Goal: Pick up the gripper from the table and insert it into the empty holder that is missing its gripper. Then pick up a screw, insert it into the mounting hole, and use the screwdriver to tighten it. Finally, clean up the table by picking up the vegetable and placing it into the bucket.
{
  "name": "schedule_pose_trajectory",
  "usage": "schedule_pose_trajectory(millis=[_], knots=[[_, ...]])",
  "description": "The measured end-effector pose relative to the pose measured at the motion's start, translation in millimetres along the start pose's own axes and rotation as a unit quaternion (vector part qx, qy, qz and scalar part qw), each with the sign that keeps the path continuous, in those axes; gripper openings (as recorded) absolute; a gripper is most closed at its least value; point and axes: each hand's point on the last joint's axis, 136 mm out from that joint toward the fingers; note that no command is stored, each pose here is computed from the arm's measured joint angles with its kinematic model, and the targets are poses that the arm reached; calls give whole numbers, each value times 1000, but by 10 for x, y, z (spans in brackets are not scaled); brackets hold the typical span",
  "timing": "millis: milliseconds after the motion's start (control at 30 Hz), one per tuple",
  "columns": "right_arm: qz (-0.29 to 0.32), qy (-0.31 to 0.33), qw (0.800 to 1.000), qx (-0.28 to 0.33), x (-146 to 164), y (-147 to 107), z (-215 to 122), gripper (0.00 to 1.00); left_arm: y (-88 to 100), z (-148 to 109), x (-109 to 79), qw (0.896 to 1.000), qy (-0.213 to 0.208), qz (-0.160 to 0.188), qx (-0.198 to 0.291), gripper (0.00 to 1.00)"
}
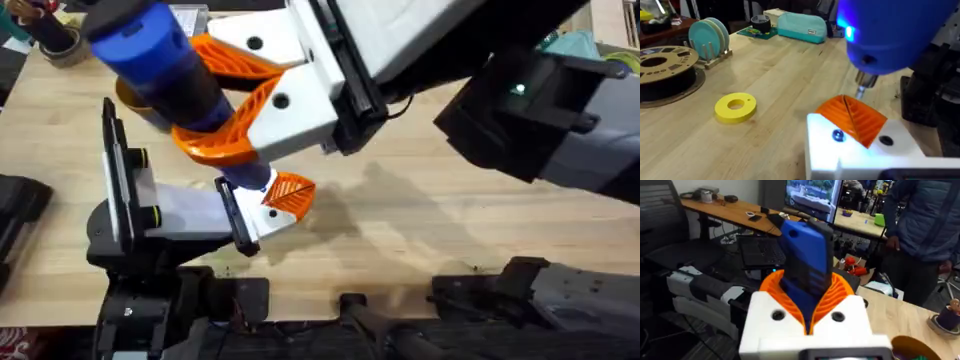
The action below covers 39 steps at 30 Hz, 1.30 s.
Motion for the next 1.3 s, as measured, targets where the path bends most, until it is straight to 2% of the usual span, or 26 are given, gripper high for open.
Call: schedule_pose_trajectory(millis=[333, 1300], knots=[[14, 3, 1000, 8, -41, -165, 51, 23, 0, 0, 0, 1000, 0, 0, 0, 4], [27, 7, 1000, 14, -22, -306, 79, 23, 0, 0, 0, 1000, 0, 0, 0, 4]])
Point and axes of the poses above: each hand's point on the last joint's axis, 136 mm out from that joint toward the fingers, its own z axis out along the fingers, its own x axis along the line the jaws close on, y = z × x, and after that the axes turned 3 degrees about -z, right-handed
